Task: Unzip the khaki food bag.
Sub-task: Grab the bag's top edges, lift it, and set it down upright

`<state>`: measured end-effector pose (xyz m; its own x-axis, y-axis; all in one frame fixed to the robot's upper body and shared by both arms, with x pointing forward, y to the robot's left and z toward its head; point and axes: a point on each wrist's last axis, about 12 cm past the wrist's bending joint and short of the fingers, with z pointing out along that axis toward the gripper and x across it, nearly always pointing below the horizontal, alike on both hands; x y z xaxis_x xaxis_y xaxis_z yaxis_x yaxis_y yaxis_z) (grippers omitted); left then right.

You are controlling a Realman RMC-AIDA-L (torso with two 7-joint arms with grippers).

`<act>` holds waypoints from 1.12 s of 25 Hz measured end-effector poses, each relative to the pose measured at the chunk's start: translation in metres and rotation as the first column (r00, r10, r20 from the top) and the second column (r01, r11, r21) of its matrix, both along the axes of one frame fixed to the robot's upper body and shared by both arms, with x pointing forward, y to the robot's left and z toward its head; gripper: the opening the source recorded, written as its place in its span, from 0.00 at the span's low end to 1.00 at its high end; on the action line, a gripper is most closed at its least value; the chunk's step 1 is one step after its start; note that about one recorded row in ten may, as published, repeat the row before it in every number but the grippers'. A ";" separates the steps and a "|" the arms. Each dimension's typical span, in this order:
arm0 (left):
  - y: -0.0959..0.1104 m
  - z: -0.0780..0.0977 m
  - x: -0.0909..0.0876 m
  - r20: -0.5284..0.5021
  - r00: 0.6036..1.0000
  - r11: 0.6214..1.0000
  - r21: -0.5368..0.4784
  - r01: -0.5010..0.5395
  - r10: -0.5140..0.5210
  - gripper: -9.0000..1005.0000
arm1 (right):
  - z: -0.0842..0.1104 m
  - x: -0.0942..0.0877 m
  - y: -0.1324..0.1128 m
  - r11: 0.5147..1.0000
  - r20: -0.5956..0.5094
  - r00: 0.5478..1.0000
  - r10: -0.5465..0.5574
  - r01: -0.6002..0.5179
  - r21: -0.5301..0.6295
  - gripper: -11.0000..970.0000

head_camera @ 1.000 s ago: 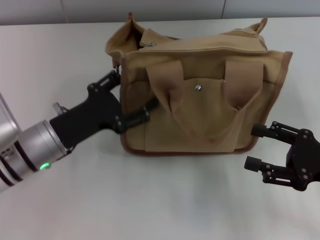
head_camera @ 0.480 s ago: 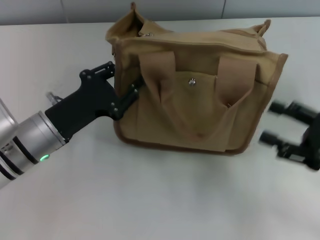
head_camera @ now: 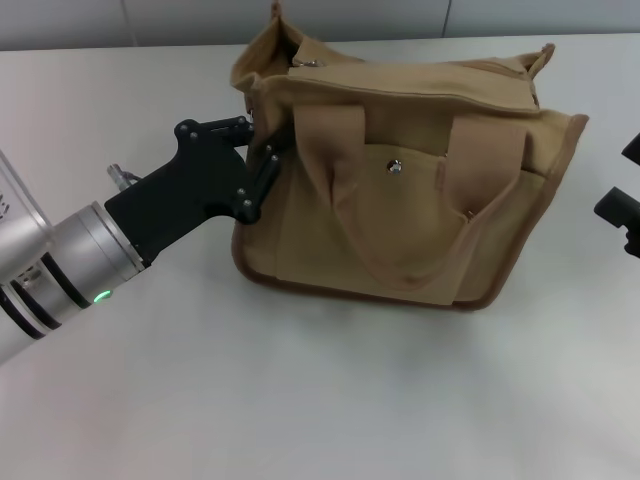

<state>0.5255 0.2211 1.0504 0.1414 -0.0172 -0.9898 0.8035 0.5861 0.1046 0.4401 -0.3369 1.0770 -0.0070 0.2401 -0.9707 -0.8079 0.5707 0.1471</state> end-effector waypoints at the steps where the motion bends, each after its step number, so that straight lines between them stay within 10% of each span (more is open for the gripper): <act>1: 0.001 0.001 -0.002 0.008 1.000 1.000 -0.008 0.002 -0.002 0.09 | 0.000 0.000 0.000 1.000 0.002 1.000 -0.003 0.003 0.000 0.82; 17: 0.015 0.046 0.009 0.170 0.971 0.984 -0.029 0.176 -0.169 0.08 | 0.033 0.036 -0.016 0.961 0.078 0.981 -0.180 0.159 0.225 0.82; 28: -0.002 0.090 0.019 0.285 0.886 0.930 0.095 0.355 -0.367 0.07 | 0.071 0.089 0.019 0.991 -0.079 0.990 0.120 -0.114 0.077 0.81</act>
<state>0.5446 0.2194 1.1407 0.4157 -0.0851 -0.9055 0.8882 0.2519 0.3841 0.5289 -0.3174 1.1481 -0.1189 0.3020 -0.9459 -0.8518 0.4584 0.2534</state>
